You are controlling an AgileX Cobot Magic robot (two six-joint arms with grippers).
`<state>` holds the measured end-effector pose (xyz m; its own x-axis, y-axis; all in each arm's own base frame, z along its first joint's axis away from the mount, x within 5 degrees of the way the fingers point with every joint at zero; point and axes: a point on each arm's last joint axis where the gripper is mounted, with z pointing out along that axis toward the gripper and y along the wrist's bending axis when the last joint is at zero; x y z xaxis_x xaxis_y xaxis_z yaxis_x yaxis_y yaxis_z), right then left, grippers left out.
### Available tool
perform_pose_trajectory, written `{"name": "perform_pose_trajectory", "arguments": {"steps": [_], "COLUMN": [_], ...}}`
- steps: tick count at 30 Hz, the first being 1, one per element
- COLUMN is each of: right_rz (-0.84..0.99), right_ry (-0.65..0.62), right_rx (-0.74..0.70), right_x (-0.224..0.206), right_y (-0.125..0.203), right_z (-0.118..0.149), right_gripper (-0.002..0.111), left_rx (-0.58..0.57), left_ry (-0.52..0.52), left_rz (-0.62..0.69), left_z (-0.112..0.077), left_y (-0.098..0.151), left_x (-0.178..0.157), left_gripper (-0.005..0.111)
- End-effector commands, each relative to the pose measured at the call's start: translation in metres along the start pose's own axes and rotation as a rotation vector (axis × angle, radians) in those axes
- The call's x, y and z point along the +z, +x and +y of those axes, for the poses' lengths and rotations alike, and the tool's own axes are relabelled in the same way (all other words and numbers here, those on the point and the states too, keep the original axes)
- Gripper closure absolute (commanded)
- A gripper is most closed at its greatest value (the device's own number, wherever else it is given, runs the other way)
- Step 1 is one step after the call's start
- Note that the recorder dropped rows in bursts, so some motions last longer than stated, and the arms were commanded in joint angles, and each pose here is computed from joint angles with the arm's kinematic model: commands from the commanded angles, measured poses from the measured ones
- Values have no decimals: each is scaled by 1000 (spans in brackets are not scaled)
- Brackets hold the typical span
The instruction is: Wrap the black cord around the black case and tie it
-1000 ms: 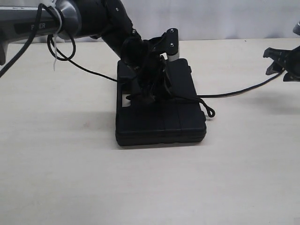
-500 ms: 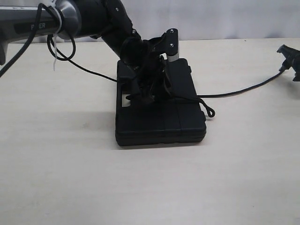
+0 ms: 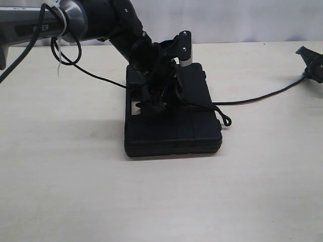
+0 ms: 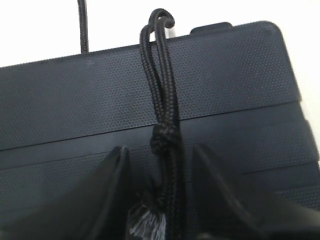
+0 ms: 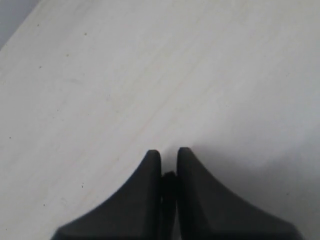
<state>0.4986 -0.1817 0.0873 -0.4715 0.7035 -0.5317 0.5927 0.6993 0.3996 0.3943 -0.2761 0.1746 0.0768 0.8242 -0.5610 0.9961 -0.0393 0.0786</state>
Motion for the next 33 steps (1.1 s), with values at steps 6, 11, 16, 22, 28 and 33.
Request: {"name": "perform_pose_trajectory", "arguments": {"steps": [6,11,16,22,28,33], "right_rz": [51,27,87,200,241,239], "right_ry": [-47,-130,-207,-208,-210,-215], "right_rx": [-234,-452,-617,-639,-665,-681], "right_x": [-15,-48,-90,-97,-99,-104], "right_y": [10,12,23,33,36,34], "right_z": [36,88,130,131,130,131], "right_gripper": [104,104,104,104,104,104], "left_rx": [4,64,219,193,40,-56], "left_ry": [-14,39,61,-5,-109,-67], "left_rz": [-1,-4,-99,31,56,-66], "left_z": [1,-4,-12,-10,0,-6], "left_y": [0,-1,-17,-7,-5,-22], "left_x": [1,1,7,33,32,18], "left_gripper": [69,69,56,63,107,107]}}
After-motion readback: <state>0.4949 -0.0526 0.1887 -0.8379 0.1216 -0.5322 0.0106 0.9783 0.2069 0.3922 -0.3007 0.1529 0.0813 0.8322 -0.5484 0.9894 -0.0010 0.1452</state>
